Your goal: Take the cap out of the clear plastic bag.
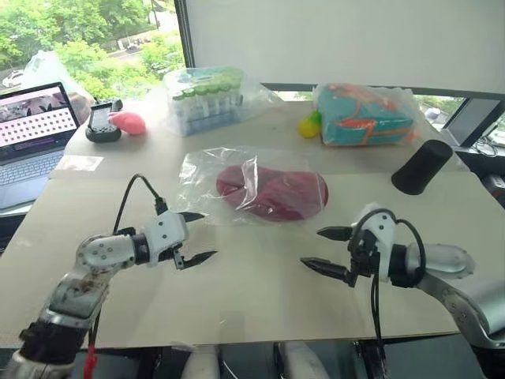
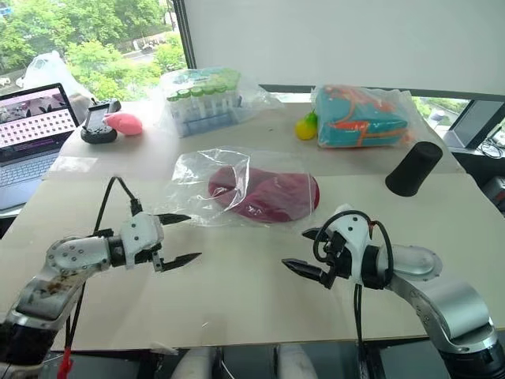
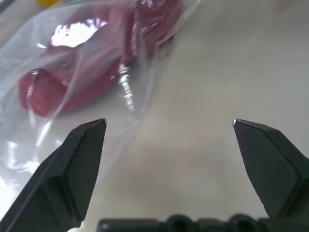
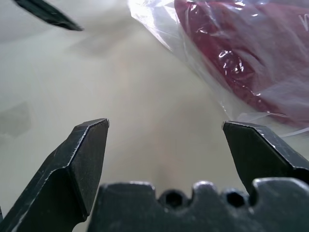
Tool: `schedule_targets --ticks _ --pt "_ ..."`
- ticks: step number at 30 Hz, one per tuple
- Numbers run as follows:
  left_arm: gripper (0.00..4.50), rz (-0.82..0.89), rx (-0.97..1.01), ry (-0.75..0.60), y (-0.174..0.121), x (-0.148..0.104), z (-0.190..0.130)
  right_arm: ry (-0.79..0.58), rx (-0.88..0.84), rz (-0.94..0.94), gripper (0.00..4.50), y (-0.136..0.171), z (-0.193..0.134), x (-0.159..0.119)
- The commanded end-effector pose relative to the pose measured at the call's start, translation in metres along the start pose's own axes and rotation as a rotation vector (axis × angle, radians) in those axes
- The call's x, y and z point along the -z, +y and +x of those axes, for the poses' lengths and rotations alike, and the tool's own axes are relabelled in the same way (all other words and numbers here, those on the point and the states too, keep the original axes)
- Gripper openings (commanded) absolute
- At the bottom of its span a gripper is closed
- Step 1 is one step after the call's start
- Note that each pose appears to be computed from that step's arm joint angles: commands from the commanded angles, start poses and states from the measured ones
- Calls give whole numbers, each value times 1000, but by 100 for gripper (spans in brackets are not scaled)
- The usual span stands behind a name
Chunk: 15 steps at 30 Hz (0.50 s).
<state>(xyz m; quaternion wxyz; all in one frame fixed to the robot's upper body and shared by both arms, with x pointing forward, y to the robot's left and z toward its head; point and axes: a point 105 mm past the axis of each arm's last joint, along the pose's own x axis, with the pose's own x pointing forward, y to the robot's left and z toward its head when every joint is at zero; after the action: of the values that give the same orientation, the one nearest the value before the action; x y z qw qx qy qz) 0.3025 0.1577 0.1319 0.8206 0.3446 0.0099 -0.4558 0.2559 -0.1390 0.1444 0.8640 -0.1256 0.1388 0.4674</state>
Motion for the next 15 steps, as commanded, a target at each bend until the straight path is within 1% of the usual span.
schedule_targets --ticks 1,2,4,9,12,15 --pt "450 223 -68 -45 3 -11 28 -12 38 -25 448 -1 -7 -4" --pt "450 252 -97 -42 5 -12 34 -13 53 -23 448 -3 -8 -4" --pt "450 345 -96 -86 -2 -20 43 -33 80 -14 448 -8 -10 -9" --pt "450 495 -151 -169 -2 -37 56 -51 106 0 448 -9 -14 -12" --pt "450 549 -137 -177 -3 -37 61 -55 121 7 448 -10 -16 -11" --pt "450 617 -54 -176 -10 -30 62 -78 137 22 448 -11 -17 -12"
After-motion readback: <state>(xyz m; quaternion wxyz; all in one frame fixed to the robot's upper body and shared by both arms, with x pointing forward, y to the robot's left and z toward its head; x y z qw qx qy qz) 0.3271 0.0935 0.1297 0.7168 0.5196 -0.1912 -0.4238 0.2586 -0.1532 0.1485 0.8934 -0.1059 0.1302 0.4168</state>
